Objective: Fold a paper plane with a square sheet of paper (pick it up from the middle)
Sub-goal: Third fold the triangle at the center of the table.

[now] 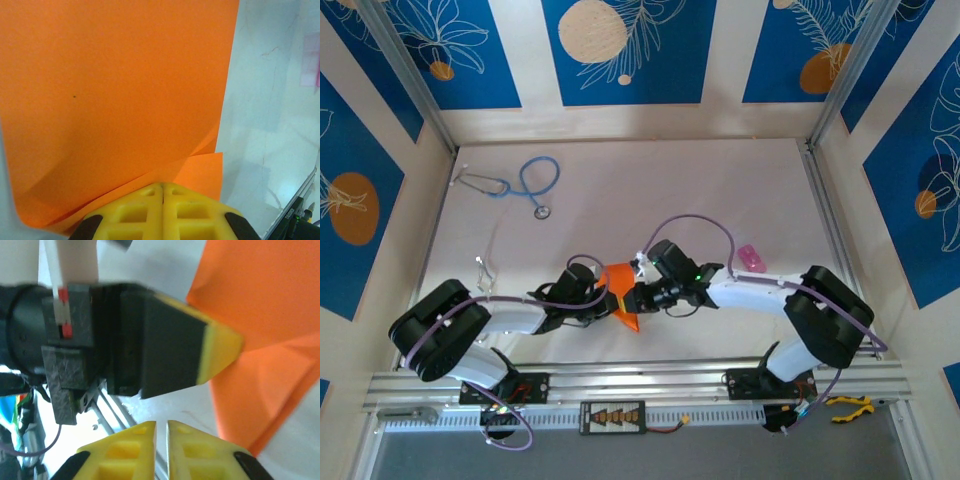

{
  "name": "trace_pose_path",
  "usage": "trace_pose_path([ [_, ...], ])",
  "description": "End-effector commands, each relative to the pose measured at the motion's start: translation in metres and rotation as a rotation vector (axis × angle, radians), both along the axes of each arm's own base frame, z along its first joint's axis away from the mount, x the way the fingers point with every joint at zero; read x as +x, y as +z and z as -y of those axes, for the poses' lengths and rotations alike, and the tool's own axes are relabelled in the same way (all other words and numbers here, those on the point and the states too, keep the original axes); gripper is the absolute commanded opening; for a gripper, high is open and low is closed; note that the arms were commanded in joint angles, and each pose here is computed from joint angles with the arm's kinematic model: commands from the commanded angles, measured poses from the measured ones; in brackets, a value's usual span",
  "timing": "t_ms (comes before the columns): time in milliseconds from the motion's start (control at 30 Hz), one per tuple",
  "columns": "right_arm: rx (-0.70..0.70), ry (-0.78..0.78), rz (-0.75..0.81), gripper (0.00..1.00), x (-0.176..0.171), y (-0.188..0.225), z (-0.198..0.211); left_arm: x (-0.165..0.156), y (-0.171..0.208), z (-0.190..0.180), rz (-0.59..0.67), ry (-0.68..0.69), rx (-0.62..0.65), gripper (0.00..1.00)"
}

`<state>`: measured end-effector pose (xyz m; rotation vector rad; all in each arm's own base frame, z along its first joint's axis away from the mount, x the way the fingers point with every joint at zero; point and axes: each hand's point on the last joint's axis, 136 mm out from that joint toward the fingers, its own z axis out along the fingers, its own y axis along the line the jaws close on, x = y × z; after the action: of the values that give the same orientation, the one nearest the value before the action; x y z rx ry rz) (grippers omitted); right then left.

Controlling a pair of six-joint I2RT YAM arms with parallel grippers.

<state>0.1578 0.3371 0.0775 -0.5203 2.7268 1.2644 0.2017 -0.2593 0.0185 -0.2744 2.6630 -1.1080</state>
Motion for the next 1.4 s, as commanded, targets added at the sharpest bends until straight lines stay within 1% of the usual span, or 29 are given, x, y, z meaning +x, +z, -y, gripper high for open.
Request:
trace_pose_path([
  [0,-0.01,0.052,-0.087,0.11,-0.021,-0.011,-0.014,0.0,-0.004,-0.004,-0.005,0.002,0.038,0.04],
  [100,-0.053,0.039,-0.09,0.09,-0.018,-0.022,-0.017,0.0,-0.004,-0.003,-0.006,-0.002,0.036,0.04],
  [267,-0.082,0.044,-0.093,0.08,-0.014,-0.03,-0.017,-0.001,-0.004,-0.003,-0.008,-0.004,0.034,0.04],
  [467,-0.125,0.041,-0.12,0.07,-0.015,-0.045,-0.006,-0.001,-0.003,-0.003,-0.006,-0.005,0.034,0.04],
  [767,-0.155,0.028,-0.198,0.07,-0.036,-0.066,0.017,0.001,-0.004,-0.003,-0.005,0.002,0.034,0.04],
  [1000,-0.191,0.021,-0.223,0.07,-0.057,-0.075,0.038,0.001,-0.006,-0.005,-0.007,0.011,0.041,0.03],
  [1067,-0.193,0.013,-0.217,0.07,-0.058,-0.071,0.042,0.001,-0.005,-0.005,-0.006,0.014,0.04,0.03],
  [1133,-0.171,0.005,-0.193,0.07,-0.055,-0.06,0.042,0.001,-0.005,-0.005,-0.005,0.018,0.04,0.03],
  [1267,-0.086,0.017,-0.135,0.07,-0.043,-0.027,0.03,0.004,-0.003,-0.005,-0.001,0.035,0.024,0.03],
  [1367,-0.054,0.014,-0.122,0.07,-0.03,-0.016,0.02,0.007,0.0,-0.005,0.01,0.055,0.014,0.03],
])
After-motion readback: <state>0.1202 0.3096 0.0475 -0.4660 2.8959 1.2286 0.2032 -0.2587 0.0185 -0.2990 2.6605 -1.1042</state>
